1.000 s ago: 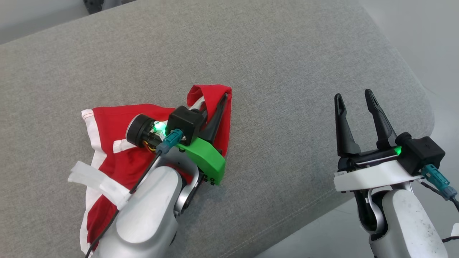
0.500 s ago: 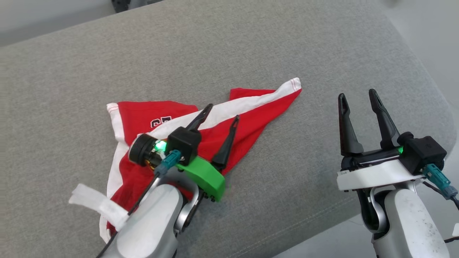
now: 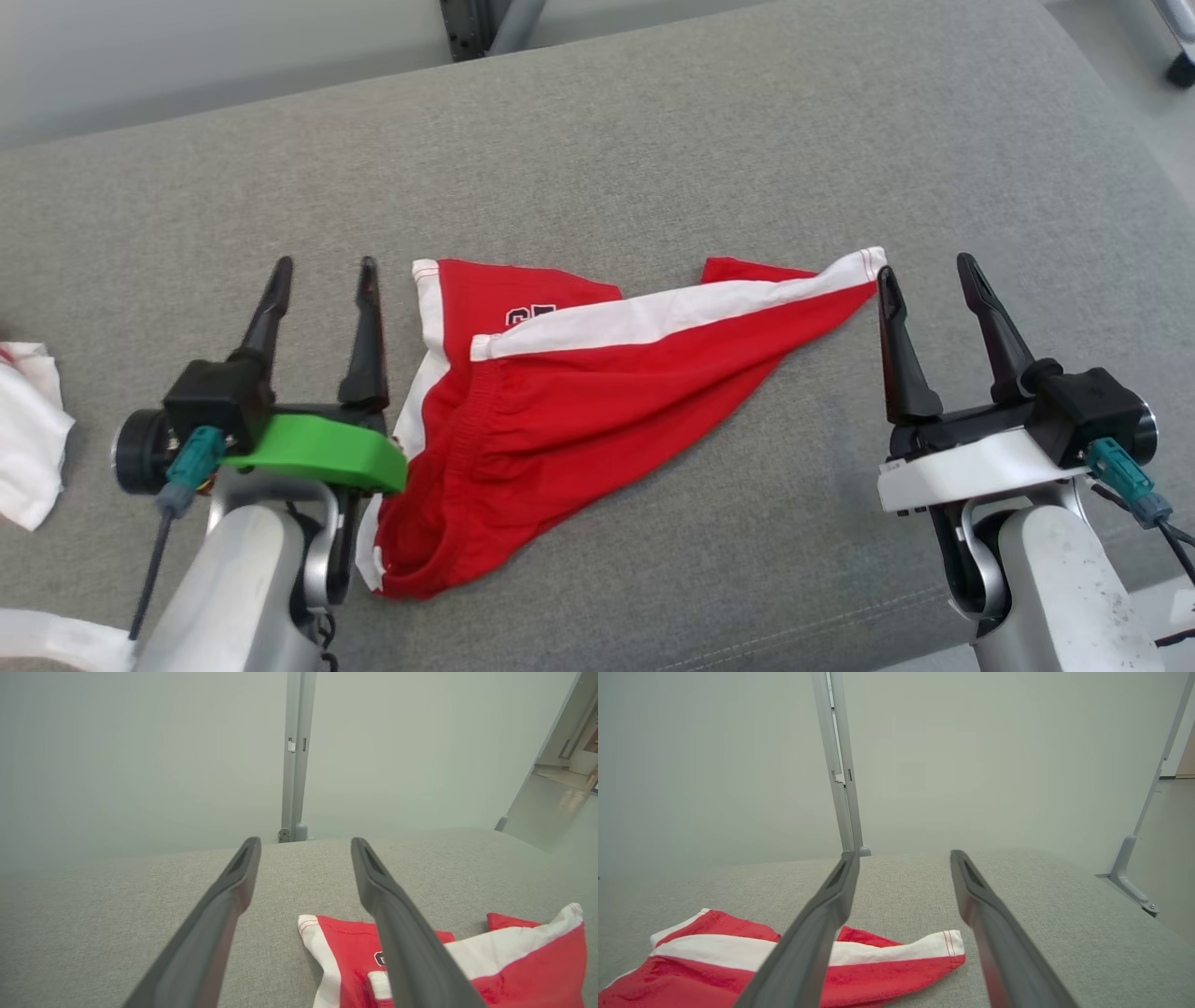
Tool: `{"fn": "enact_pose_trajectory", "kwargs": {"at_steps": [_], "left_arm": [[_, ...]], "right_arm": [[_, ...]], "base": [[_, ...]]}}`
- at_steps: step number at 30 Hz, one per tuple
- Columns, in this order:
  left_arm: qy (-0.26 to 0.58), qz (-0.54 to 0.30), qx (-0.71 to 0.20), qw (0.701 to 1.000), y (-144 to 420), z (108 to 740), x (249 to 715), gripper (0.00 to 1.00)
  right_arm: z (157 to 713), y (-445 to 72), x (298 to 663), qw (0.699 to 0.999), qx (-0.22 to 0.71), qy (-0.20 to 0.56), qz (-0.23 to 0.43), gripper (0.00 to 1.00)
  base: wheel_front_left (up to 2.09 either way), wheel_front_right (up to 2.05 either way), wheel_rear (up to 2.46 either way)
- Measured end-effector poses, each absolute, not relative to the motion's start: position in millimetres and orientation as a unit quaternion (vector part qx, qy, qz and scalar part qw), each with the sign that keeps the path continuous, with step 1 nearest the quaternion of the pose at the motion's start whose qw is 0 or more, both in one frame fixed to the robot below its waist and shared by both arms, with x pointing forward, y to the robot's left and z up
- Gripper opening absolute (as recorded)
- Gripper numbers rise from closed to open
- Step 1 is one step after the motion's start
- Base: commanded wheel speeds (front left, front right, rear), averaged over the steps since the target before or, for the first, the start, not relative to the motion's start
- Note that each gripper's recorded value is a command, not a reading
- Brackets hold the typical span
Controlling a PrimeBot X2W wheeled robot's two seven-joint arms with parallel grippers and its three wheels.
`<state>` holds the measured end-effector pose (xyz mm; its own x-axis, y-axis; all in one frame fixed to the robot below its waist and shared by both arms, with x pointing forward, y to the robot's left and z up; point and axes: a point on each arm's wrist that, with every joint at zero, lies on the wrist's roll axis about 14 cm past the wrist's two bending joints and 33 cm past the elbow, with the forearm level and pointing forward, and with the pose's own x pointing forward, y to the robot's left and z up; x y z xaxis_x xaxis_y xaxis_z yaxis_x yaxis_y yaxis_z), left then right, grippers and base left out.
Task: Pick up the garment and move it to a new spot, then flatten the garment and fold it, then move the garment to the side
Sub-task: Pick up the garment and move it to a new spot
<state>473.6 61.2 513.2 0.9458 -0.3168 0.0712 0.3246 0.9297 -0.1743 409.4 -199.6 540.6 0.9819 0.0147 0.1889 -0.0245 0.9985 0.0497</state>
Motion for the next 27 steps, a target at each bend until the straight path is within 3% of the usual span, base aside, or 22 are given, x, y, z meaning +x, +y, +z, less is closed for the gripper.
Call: {"fn": "enact_pose_trajectory", "kwargs": {"at_steps": [11,27], "left_arm": [[-0.052,-0.061,-0.068,0.994,151.7,530.6,446.1,1.0],[-0.06,-0.058,-0.059,0.995,162.4,540.3,390.1,1.0]], "right_arm": [[546.4,-171.2,409.4,0.994,0.027,-0.096,0.051,1.0],[545.7,-162.7,384.5,0.994,0.022,-0.085,0.069,1.0]], "base": [[0.0,0.0,0.0],[0.0,0.0,0.0]]}}
